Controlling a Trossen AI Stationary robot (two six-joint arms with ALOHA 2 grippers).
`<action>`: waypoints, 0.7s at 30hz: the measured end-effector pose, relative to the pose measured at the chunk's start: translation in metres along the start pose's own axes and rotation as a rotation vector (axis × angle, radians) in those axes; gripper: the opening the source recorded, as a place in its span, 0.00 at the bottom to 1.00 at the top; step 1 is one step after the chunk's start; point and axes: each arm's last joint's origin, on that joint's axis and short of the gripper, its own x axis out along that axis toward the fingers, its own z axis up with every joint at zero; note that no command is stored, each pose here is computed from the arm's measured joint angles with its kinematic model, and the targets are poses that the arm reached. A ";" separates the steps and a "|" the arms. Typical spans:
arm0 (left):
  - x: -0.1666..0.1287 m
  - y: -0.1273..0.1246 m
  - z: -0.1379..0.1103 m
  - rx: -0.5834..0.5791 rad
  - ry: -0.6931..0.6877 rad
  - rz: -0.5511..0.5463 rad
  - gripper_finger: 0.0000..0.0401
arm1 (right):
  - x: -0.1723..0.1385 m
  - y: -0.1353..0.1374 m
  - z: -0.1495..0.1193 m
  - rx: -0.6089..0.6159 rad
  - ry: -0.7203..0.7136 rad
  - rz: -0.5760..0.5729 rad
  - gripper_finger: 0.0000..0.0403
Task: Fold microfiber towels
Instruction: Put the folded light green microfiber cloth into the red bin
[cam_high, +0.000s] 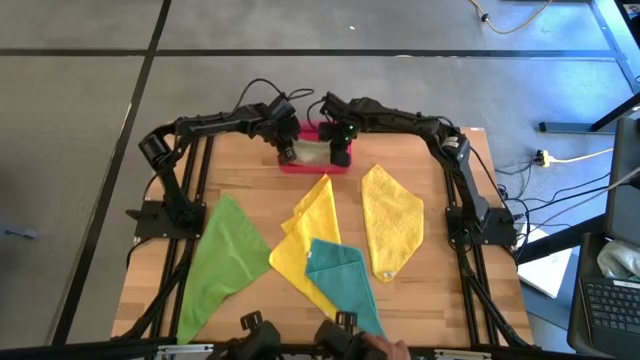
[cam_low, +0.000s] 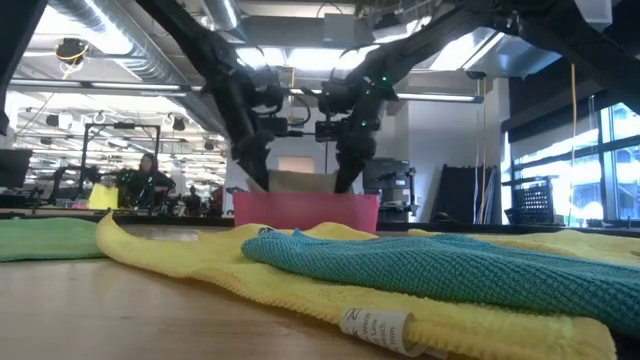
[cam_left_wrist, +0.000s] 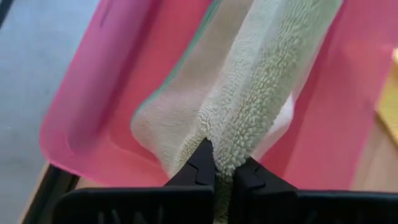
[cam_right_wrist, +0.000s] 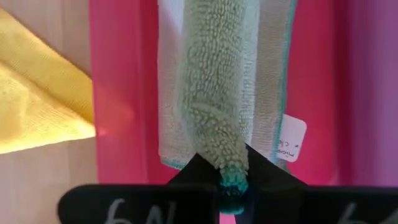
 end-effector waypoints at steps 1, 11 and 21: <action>0.005 0.001 -0.001 -0.004 0.014 -0.006 0.00 | 0.000 -0.002 -0.001 0.004 -0.001 -0.002 0.03; 0.028 0.003 -0.005 -0.009 0.063 -0.002 0.05 | -0.002 -0.015 -0.007 0.029 -0.010 -0.023 0.04; 0.016 0.020 0.010 0.023 0.021 0.088 0.25 | -0.002 -0.021 -0.012 0.041 0.043 -0.100 0.24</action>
